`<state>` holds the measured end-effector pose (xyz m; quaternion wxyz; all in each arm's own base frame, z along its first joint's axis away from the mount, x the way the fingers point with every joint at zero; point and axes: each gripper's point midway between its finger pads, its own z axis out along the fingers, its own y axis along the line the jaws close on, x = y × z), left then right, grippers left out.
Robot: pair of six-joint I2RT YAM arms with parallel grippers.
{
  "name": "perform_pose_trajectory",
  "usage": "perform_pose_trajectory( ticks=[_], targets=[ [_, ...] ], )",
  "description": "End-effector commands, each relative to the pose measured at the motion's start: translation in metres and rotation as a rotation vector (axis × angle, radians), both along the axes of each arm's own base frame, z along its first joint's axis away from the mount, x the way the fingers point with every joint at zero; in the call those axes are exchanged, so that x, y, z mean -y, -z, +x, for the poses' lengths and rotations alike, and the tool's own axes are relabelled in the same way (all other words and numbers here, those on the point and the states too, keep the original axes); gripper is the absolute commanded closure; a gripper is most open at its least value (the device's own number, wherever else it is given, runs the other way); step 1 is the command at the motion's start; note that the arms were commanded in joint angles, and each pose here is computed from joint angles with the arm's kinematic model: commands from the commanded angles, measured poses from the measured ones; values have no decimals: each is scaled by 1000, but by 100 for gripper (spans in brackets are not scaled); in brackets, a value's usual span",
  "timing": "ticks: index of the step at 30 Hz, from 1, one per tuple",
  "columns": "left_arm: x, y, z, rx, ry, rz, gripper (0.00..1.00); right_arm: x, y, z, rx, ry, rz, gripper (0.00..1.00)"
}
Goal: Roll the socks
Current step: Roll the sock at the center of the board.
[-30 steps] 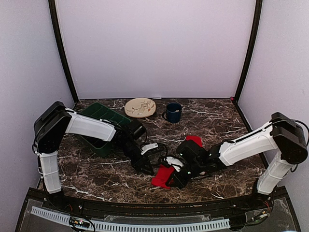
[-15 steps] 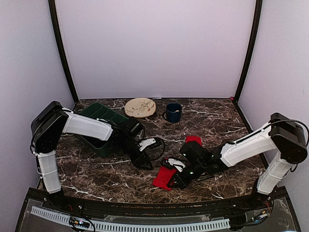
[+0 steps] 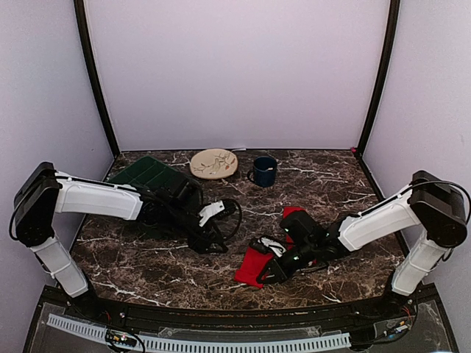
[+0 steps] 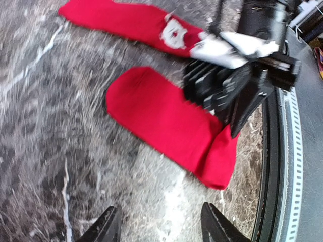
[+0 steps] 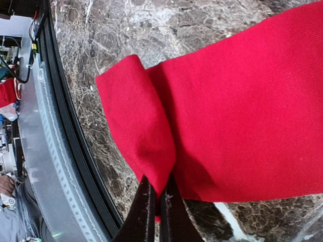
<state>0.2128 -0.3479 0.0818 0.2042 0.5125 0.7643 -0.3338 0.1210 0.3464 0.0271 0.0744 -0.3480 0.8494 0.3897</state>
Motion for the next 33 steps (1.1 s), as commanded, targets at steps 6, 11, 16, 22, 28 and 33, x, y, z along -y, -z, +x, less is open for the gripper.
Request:
perform_pose_trajectory(
  ticks=[6,11,16,22,28,33],
  targets=[
    [28,2,-41,132,216,35,43,-4,-7,-5,-135,-4,55,100],
    [32,9,-56,124,282,33,42,-2,-6,-8,-166,-4,56,100],
    [38,14,-67,123,335,44,41,-3,-6,-10,-188,-2,68,100],
    [48,20,-78,147,388,57,42,-2,-5,-13,-214,-1,68,100],
    [53,29,-83,148,428,91,44,0,-2,-16,-226,-5,70,100],
    [57,37,-84,155,445,113,46,1,-2,-17,-232,-3,74,100]
  ],
)
